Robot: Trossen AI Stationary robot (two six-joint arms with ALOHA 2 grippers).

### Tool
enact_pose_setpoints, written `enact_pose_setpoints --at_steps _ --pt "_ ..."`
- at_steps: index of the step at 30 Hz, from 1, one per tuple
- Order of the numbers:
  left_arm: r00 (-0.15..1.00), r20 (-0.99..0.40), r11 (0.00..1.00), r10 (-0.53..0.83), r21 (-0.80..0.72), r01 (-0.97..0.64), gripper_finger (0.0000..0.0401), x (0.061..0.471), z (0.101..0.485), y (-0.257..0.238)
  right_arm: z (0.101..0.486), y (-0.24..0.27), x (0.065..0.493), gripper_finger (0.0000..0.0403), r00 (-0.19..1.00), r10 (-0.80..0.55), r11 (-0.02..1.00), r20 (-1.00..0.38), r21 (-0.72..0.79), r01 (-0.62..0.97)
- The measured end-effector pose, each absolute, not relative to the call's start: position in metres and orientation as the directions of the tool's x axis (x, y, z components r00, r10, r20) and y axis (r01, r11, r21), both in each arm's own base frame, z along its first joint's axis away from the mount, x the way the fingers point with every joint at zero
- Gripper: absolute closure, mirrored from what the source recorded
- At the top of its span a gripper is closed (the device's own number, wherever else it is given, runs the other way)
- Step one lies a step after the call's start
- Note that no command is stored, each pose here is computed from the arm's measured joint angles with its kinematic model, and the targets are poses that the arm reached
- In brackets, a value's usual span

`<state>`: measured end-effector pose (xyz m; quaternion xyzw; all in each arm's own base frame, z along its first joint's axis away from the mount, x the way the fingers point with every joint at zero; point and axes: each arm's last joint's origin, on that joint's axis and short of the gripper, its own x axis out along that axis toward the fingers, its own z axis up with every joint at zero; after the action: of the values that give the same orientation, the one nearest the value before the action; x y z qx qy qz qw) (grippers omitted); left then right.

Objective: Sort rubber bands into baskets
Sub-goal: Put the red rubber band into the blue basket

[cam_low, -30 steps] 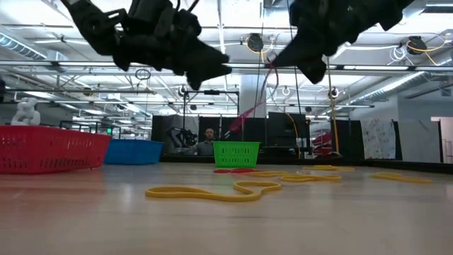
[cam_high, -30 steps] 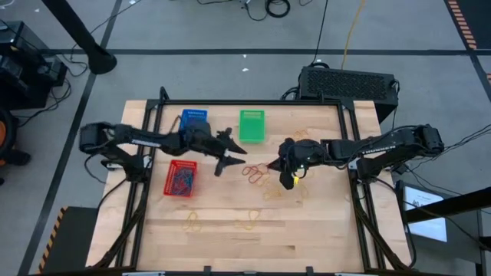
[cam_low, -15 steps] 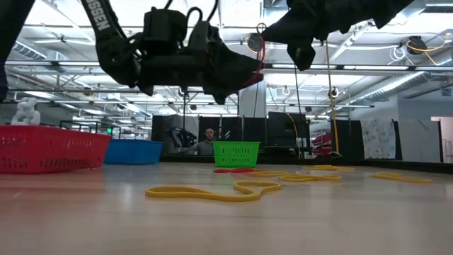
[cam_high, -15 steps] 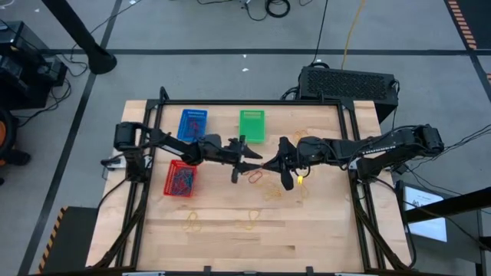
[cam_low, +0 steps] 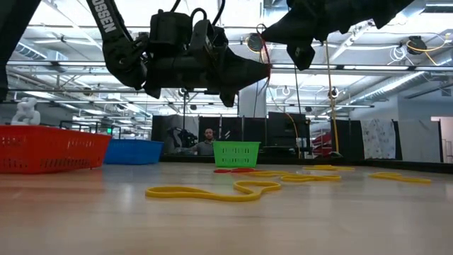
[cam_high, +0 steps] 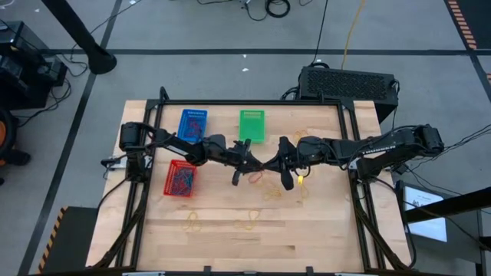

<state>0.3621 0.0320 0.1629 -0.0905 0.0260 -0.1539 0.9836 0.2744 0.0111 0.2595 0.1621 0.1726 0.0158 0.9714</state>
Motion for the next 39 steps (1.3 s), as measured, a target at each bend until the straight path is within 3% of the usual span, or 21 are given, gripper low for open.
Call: enact_pose_setpoints --at_steps 3,17,22,28,39 --pt "0.952 -0.023 0.937 -0.305 -0.186 0.296 0.0390 0.362 0.163 0.033 0.259 0.011 0.274 0.0403 0.940 0.087 0.948 -0.331 0.317 0.024" --pt "0.952 -0.025 0.937 -0.305 -0.187 0.295 0.0399 0.362 0.163 0.033 0.259 0.011 0.274 0.0400 0.936 0.086 0.956 -0.340 0.294 0.019" --pt "0.954 -0.019 0.939 -0.300 -0.186 0.291 0.0400 0.360 0.169 0.038 0.257 0.011 0.273 0.0360 0.930 0.086 0.962 -0.357 0.272 0.015" --pt "0.959 -0.093 0.947 -0.267 -0.208 0.243 0.0400 0.349 0.186 0.052 0.250 0.009 0.262 0.0299 0.872 0.077 0.975 -0.484 0.220 0.036" --pt "0.903 -0.417 0.992 0.098 -0.036 -0.124 0.0401 0.281 0.241 0.078 0.242 0.009 0.255 0.0273 0.814 0.075 0.965 -0.577 0.248 0.086"
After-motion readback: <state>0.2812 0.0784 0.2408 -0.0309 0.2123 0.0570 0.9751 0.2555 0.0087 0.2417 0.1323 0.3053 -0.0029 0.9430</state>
